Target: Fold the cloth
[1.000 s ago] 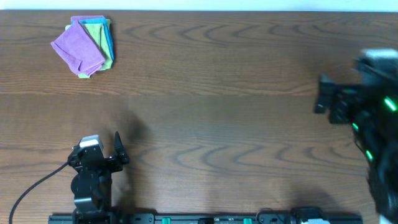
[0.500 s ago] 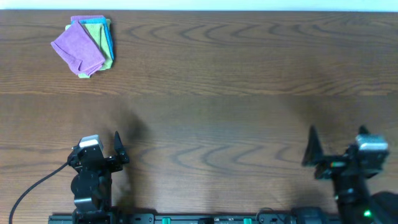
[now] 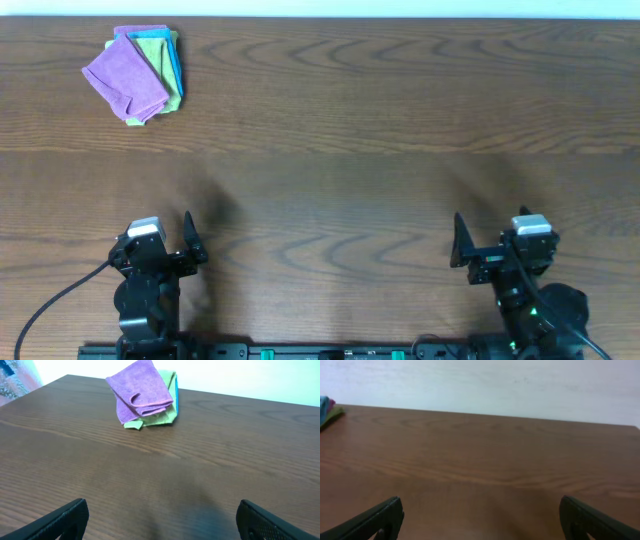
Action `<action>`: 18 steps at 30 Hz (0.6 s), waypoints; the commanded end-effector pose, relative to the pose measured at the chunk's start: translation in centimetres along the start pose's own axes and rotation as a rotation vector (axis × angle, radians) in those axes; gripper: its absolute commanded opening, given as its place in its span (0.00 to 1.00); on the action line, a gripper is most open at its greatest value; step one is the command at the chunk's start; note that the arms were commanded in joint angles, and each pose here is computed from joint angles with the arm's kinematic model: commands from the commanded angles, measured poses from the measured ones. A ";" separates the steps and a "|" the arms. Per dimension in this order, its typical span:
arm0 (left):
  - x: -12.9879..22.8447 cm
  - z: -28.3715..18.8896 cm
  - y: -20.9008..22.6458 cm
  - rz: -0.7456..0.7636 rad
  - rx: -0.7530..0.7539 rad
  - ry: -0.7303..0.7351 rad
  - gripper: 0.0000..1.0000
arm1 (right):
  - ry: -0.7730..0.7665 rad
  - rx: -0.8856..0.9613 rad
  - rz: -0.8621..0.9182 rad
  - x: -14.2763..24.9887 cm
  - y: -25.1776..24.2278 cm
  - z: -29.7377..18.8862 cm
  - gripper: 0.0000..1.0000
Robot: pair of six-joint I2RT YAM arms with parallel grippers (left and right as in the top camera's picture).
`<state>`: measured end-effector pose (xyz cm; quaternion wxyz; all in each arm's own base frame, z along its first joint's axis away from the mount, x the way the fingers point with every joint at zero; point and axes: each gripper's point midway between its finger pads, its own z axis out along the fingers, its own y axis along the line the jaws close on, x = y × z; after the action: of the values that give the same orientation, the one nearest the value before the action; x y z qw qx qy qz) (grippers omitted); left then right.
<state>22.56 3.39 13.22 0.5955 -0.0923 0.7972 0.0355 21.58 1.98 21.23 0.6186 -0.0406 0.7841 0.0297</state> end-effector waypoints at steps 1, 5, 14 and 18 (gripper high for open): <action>1.1 0.3 0.2 0.007 -0.012 0.022 0.95 | -0.002 -0.024 -0.002 1.1 0.5 0.2 0.99; 1.1 0.3 0.2 0.008 -0.012 0.022 0.95 | 0.010 -0.024 -0.001 2.7 0.5 0.5 0.99; 1.0 0.3 0.2 0.007 -0.012 0.022 0.95 | 0.109 -0.032 0.022 6.8 0.6 1.3 0.99; 1.1 0.3 0.2 0.007 -0.012 0.022 0.96 | 0.181 -0.035 0.025 8.6 0.7 1.1 0.99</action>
<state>22.56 3.39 13.22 0.5955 -0.0923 0.7972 0.0355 20.81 2.25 12.87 0.5479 -0.0449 0.8345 0.0373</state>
